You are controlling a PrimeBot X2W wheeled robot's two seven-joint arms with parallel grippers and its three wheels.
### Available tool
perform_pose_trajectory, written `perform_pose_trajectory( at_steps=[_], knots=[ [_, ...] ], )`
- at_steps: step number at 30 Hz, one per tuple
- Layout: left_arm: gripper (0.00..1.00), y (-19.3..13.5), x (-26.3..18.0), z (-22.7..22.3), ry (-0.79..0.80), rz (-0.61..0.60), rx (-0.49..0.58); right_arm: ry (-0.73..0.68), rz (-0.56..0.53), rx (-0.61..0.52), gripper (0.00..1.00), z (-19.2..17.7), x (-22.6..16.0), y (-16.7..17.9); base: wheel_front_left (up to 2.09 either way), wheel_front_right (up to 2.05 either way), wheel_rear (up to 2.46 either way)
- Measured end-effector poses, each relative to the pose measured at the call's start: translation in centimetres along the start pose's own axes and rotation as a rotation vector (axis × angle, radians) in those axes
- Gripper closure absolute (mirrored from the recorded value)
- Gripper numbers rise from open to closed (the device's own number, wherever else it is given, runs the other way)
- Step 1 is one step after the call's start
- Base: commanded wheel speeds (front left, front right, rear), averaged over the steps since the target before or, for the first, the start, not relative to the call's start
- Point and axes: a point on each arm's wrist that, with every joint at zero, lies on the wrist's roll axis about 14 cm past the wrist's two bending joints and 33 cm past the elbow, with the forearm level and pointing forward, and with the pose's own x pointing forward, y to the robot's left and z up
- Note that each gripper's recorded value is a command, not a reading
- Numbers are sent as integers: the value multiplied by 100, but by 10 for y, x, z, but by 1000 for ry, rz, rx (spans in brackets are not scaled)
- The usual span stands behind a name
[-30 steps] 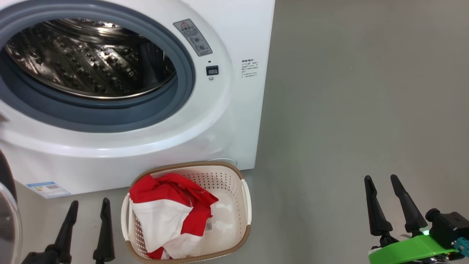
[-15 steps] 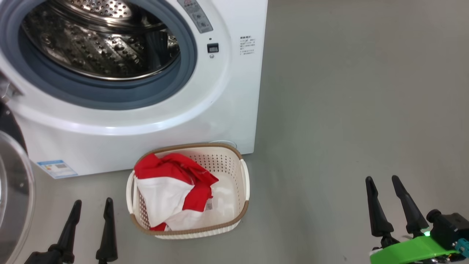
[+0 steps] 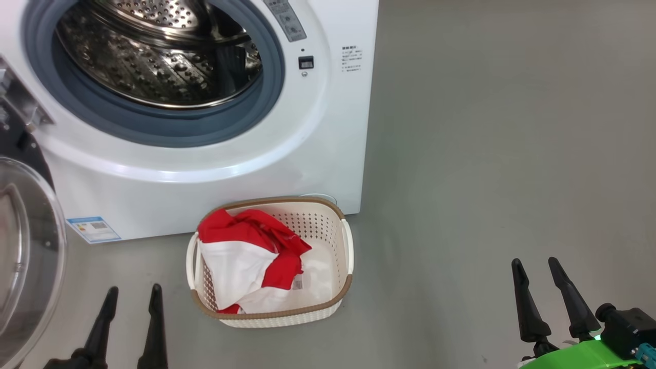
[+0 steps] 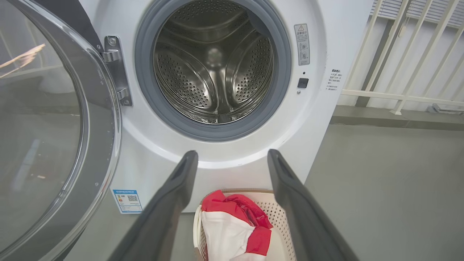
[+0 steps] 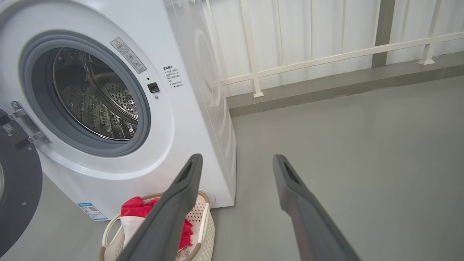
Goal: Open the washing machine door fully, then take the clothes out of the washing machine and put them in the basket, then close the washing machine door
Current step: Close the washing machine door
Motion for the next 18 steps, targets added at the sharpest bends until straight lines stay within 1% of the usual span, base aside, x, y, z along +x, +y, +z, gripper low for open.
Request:
perform_pose_trajectory(
  at_steps=[4, 9, 14, 18],
  knots=[
    [0, 4, -6, 3, -7, 14, -1, -1, 20, 0, 0, 0, 1, 6, 0, 0, 0],
    [0, 18, -20, 4, -9, 61, -17, 27, 57, -5, 0, -8, 1, 16, 0, 0, 0],
    [0, 37, -42, 3, -7, 133, -55, 48, 141, -12, 0, -14, 8, 40, 0, 0, 0],
    [0, 51, -57, 7, -23, 183, -61, 67, 212, -17, 0, -20, 13, 62, 0, 0, 0]
  ],
)
